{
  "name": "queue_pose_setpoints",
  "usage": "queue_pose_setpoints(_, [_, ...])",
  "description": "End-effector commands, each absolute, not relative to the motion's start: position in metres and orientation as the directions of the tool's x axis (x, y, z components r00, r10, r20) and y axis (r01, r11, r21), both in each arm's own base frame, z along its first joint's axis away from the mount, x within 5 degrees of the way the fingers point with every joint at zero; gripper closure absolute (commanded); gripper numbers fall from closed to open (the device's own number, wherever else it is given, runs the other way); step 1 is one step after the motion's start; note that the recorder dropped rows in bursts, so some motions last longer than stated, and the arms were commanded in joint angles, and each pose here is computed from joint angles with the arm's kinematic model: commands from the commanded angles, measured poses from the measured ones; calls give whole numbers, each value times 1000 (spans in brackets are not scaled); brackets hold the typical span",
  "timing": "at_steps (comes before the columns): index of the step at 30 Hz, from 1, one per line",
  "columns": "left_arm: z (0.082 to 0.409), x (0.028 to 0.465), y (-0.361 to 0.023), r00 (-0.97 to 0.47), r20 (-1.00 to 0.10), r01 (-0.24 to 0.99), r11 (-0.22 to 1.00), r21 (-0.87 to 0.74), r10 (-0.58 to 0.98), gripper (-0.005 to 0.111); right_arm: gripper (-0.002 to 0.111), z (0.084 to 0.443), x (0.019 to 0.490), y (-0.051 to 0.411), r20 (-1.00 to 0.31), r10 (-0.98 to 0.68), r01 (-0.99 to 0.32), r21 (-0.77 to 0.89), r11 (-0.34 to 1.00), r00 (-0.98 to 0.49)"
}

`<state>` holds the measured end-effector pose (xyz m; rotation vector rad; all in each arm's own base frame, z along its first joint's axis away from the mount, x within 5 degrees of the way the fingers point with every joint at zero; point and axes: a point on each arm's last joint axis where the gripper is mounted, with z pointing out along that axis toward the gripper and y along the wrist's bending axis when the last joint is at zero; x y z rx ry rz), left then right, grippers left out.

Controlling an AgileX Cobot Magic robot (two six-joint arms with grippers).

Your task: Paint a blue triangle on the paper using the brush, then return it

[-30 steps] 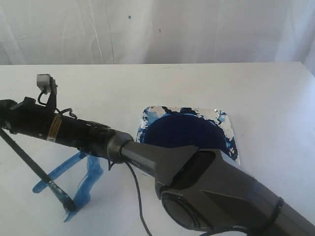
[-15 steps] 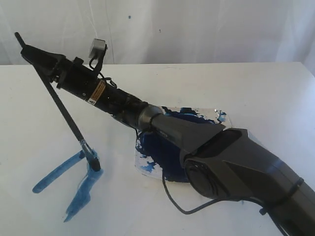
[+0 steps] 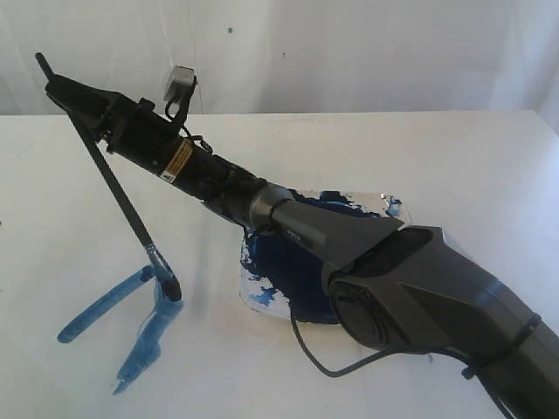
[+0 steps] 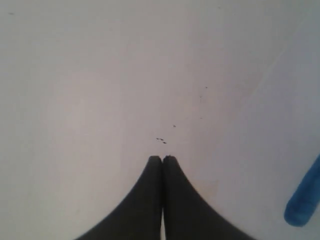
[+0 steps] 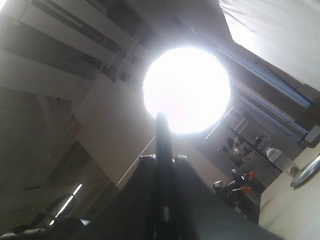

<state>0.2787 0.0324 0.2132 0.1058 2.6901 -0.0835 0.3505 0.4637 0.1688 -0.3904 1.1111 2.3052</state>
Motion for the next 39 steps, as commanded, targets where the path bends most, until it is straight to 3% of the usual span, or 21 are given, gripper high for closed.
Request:
queue_pose_setpoints(1, [197, 278, 25, -927, -366, 146, 980, -135, 88, 107, 108, 186, 343, 471, -471, 360, -593, 619, -515, -805])
queue_pose_setpoints(14, [192, 269, 20, -958, -259, 178, 964, -199, 123, 107, 108, 193, 332, 485, -254, 459, -500, 660, -561, -851])
queue_pose_setpoints(25, [192, 271, 20, -956, -269, 170, 965, -201, 113, 107, 108, 198, 335, 478, -170, 481, -472, 621, -626, -860])
queue_pose_setpoints(34, [191, 264, 12, -971, -230, 130, 944, -302, 60, 107, 108, 202, 340, 471, -101, 489, -448, 589, -672, -867])
queue_pose_setpoints(39, [183, 247, 12, -962, -273, 95, 960, -264, 20, 107, 108, 202, 347, 466, -79, 502, -448, 585, -676, -861])
